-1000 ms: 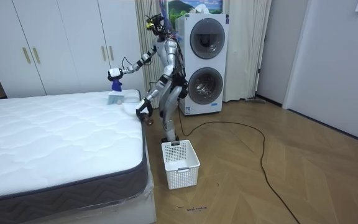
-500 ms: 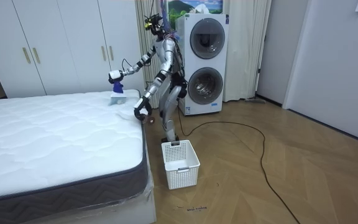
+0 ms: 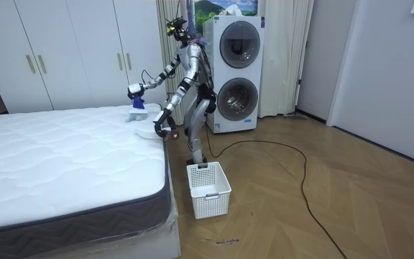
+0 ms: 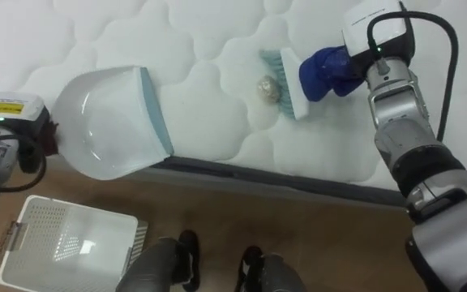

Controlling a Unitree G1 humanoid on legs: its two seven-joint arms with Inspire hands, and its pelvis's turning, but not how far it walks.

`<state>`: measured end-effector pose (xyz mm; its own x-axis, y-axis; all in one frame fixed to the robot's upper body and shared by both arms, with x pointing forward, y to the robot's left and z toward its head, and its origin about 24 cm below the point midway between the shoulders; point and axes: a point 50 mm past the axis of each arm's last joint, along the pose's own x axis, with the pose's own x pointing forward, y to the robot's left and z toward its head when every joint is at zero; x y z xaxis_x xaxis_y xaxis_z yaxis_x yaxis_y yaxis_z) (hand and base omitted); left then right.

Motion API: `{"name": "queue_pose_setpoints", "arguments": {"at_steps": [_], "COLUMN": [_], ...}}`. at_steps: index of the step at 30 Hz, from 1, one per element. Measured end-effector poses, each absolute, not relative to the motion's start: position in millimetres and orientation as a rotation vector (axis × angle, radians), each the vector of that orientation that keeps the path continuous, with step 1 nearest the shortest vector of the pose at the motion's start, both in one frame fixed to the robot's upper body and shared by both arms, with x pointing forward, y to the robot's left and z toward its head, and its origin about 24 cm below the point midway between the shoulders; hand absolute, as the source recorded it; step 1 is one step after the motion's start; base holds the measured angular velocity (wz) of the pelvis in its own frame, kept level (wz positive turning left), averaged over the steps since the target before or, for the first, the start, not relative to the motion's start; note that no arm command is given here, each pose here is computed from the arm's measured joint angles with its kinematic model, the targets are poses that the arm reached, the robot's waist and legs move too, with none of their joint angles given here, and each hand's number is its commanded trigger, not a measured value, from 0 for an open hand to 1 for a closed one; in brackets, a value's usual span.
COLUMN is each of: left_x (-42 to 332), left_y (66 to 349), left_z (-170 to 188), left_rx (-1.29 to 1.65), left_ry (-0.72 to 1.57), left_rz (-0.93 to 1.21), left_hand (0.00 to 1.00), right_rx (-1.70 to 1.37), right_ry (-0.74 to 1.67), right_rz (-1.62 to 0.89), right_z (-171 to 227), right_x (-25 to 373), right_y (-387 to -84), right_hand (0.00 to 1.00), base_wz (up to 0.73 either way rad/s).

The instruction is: Clean bed

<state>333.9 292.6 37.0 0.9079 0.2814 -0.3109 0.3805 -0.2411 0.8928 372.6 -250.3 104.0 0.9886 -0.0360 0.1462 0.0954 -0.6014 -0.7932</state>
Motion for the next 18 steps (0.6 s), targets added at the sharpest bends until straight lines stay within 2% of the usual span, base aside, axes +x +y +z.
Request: {"name": "queue_pose_setpoints", "arguments": {"at_steps": [18], "left_x": [337], "left_y": [291], "left_z": [42], "left_rx": [1.921], "left_ry": [0.489], "left_rz": [-0.101], "left_hand": [1.00], "right_rx": [-2.151], "right_ry": [-0.017], "right_rz": [-0.121], "right_z": [96], "right_x": [373], "right_y": [-237], "right_hand": [1.00], "base_wz": [-0.01]}}
